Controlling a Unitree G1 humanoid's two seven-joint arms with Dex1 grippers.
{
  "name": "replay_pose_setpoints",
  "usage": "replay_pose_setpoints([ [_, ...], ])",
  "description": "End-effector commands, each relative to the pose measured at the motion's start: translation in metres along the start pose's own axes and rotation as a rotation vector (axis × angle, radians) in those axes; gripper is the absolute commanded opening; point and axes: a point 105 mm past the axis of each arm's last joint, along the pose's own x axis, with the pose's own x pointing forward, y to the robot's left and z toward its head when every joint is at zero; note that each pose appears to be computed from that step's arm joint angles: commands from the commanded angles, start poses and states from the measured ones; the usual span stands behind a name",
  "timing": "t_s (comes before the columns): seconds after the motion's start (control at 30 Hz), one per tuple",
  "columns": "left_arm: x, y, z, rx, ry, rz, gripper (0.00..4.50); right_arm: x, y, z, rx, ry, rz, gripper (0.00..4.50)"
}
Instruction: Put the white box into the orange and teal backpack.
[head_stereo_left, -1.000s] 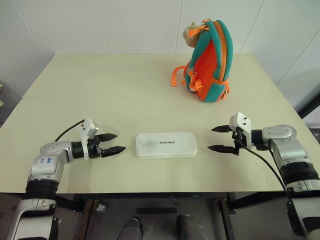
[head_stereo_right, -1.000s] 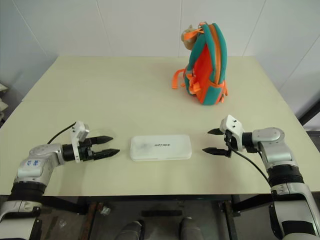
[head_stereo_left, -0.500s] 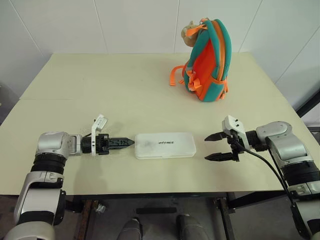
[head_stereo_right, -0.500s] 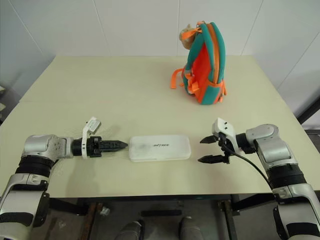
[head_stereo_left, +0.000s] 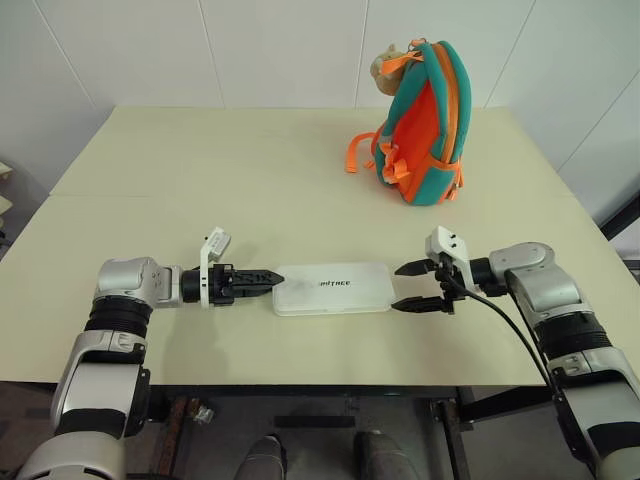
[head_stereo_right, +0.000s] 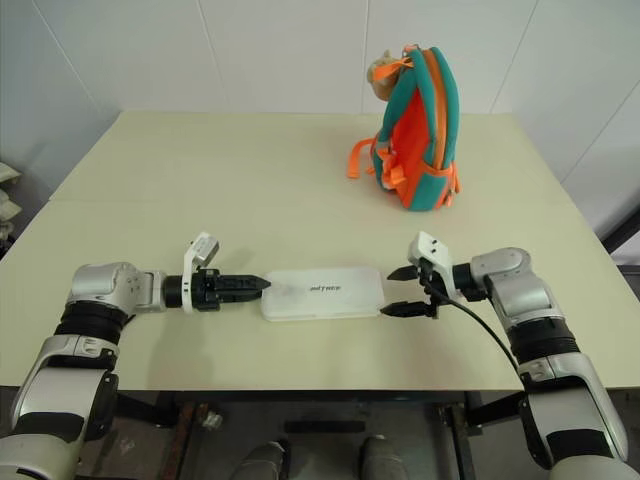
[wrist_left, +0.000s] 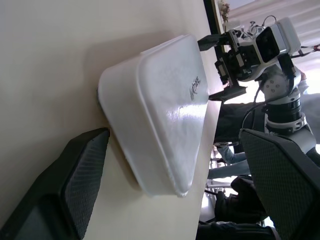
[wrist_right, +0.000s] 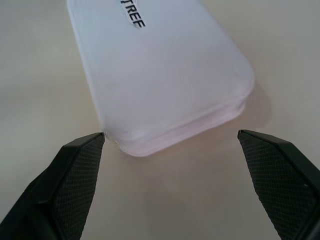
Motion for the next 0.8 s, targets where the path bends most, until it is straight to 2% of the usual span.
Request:
replay_pose_setpoints([
  [0.03,0.011,0.003,-0.006,-0.028,0.035,0.001,4.47,0.001,0.001,0.010,-0.042,-0.032,0.002,4.50],
  [0.33,0.031,0.003,-0.002,-0.049,0.019,-0.045,4.47,0.005,0.009,0.015,-0.073,-0.070,0.013,4.50],
  [0.67,0.034,0.009,-0.004,-0.017,0.067,-0.042,4.47,-0.002,0.011,-0.001,-0.101,-0.023,-0.011,4.50],
  [0.8,0.029,0.006,-0.005,0.004,0.086,-0.072,3.62,-0.005,0.012,-0.006,-0.101,-0.022,-0.024,4.50],
])
